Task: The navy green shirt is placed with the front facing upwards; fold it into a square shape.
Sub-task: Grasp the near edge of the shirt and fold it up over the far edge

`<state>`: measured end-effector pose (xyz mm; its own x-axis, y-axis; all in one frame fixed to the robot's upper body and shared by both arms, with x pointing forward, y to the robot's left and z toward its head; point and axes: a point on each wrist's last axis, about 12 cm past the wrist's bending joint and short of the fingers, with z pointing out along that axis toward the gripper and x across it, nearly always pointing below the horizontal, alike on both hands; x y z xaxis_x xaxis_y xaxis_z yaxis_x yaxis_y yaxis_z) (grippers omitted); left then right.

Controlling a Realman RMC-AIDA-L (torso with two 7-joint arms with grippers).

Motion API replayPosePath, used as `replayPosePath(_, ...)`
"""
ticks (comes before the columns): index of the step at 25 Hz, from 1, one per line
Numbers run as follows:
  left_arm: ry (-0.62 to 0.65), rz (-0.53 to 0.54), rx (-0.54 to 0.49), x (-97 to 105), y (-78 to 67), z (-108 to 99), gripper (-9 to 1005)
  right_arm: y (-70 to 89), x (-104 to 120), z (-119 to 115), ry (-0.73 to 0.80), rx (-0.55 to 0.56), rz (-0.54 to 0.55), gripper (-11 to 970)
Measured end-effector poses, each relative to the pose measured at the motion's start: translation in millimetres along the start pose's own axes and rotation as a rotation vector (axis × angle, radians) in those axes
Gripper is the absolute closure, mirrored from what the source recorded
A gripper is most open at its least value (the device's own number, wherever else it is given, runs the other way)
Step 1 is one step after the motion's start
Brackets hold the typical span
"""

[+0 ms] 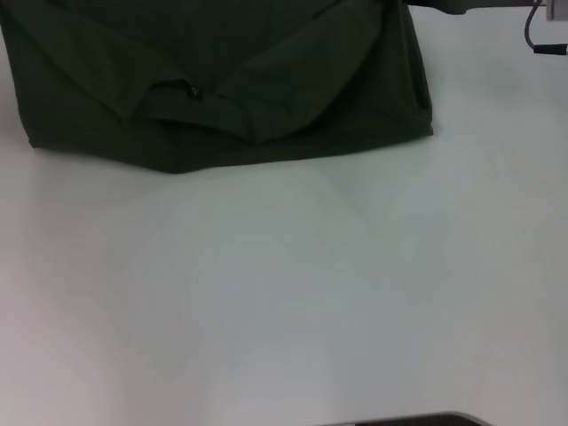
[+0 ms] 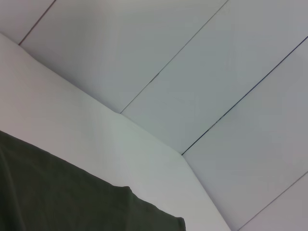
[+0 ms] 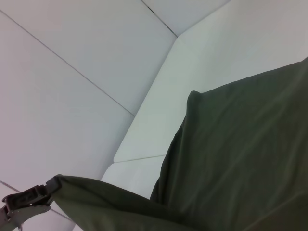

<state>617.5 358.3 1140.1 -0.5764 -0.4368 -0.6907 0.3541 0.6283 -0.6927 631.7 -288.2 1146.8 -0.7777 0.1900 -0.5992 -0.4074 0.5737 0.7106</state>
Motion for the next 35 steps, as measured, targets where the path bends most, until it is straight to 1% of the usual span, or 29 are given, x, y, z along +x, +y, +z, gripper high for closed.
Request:
replayPosePath(4,-0.004,-0.002,-0.005,0,0.9,0,963,-0.1,0,1,0.0,0.004,-0.001,957)
replayPosePath(11,-0.016,-0.008,-0.029,1,5.0,-3,964,-6.7,-1,-4,-0.021,0.041,0.008,956)
replayPosePath(16,-0.014,-0.007,-0.031,1,5.1,-3,964,-6.7,0,-4,-0.016,0.04,0.007,956)
replayPosePath(21,-0.022,-0.006,-0.02,-1,3.1,-2,963,-1.8,0,1,0.007,0.012,0.001,956)
replayPosePath(28,-0.021,0.003,-0.016,-1,2.1,0,964,14.1,0,16,0.07,-0.053,-0.04,957)
replayPosePath(31,-0.021,0.002,-0.016,0,2.0,1,964,16.8,-2,20,0.072,-0.054,-0.05,957)
replayPosePath(35,-0.021,0.003,-0.017,0,2.0,1,963,15.7,-7,22,0.05,-0.027,-0.059,957)
